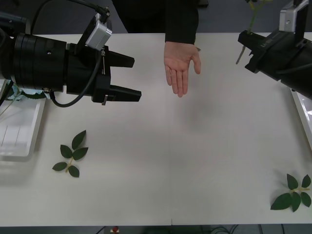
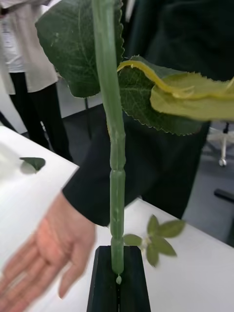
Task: Place the red flowers into the right box and the blue flowers into the left box. If a person shows an open palm, hand one flower to the person first, then continue sorting.
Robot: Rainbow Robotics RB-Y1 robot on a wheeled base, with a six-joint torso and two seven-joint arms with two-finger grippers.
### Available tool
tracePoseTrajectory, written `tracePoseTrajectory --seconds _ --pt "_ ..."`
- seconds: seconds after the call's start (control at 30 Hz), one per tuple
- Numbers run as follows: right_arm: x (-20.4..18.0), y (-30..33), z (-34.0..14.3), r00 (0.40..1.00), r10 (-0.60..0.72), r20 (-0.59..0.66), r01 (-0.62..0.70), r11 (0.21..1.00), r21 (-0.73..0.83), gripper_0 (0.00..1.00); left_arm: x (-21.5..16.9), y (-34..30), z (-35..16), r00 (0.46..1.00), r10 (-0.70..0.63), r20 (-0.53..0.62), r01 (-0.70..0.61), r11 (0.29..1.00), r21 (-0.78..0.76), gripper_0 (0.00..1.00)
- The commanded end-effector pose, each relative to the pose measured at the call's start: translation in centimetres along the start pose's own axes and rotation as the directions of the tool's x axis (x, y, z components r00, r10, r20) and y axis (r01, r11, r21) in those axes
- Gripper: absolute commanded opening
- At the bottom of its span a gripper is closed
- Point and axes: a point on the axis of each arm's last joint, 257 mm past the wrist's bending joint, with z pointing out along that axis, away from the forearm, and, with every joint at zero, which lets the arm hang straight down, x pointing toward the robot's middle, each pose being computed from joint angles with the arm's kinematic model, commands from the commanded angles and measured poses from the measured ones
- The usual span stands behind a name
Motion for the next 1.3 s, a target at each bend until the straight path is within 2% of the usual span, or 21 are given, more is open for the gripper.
tracePoseTrajectory --seconds 0.03,0.27,0.7,0.73,0.77,0.8,0.83,0.87,0.9,1.3 --pt "-4.8 2.0 2.3 0.991 -0.066 0.120 0.068 0.998 -0.011 0.00 -0.8 0.5 -0.5 0.999 0.043 -0.010 -0.044 0.999 -0.019 1.00" --pt "-6.7 3.3 4.1 0.982 -0.081 0.173 0.084 0.996 -0.006 0.00 -0.9 0.5 -0.5 0.999 0.041 -0.009 -0.042 0.999 -0.018 1.00" --pt "-6.5 3.8 4.2 0.981 -0.079 0.175 0.083 0.996 -0.013 0.00 -1.0 0.5 -0.6 0.999 0.038 -0.005 -0.038 0.999 -0.018 1.00" --pt "-6.5 3.8 4.2 0.981 -0.081 0.175 0.084 0.996 -0.013 0.09 -1.0 0.5 -0.6 0.999 0.038 -0.005 -0.038 0.999 -0.018 1.00" --pt "-6.5 3.7 4.2 0.981 -0.084 0.175 0.087 0.996 -0.011 0.29 -1.0 0.5 -0.6 0.999 0.038 -0.004 -0.038 0.999 -0.019 1.00" --pt "-6.5 3.8 4.2 0.981 -0.084 0.174 0.087 0.996 -0.012 0.58 -0.9 0.4 -0.5 0.999 0.038 -0.005 -0.038 0.999 -0.017 1.00" --pt "-6.5 3.7 4.2 0.981 -0.083 0.176 0.086 0.996 -0.011 0.77 -1.0 0.5 -0.6 0.999 0.038 -0.005 -0.038 0.999 -0.018 1.00" --pt "-6.5 3.8 4.2 0.981 -0.084 0.175 0.087 0.996 -0.013 0.93 -1.0 0.5 -0.5 0.999 0.038 -0.004 -0.038 0.999 -0.018 1.00" --pt "-6.5 3.8 4.2 0.981 -0.081 0.176 0.085 0.996 -0.014 1.00 -1.0 0.5 -0.6 0.999 0.038 -0.005 -0.038 0.999 -0.018 1.00" --pt "-6.4 3.8 4.0 0.982 -0.072 0.173 0.077 0.997 -0.025 1.00 -1.0 0.5 -0.5 0.999 0.038 -0.004 -0.038 0.999 -0.018 1.00"
